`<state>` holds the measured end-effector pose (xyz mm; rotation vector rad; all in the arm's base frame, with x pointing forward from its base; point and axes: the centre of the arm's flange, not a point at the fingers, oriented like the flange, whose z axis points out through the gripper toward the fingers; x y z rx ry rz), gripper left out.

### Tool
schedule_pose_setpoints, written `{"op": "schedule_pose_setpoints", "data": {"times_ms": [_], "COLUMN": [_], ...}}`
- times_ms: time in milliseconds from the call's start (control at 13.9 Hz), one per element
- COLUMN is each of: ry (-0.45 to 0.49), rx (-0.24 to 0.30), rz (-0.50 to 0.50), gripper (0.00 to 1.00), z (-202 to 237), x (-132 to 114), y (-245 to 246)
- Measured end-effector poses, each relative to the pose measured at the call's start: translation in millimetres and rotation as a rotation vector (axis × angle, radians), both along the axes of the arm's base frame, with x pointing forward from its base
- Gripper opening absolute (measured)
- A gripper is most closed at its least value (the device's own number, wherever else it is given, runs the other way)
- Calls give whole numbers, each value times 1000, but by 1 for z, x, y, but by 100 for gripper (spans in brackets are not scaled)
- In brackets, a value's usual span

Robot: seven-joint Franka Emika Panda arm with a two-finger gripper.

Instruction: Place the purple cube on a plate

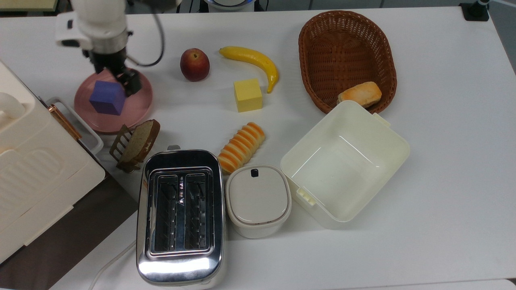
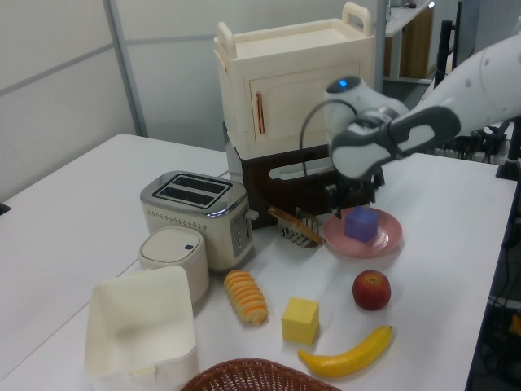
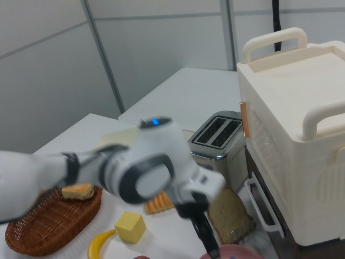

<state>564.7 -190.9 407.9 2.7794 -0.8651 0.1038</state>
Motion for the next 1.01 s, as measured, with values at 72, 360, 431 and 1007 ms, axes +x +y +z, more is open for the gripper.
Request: {"op": "schedule_pose_setpoints", "data": {"times_ms": [72,360,431,1007], "ry": [33,83,79,101], "rx": [2,58,91,253], "rz": [53,223,263,451], "gripper": [100,100,100,100], "z": [37,149,171,194], "x": [1,1,-1,-9], "y": [30,142,171,138]}}
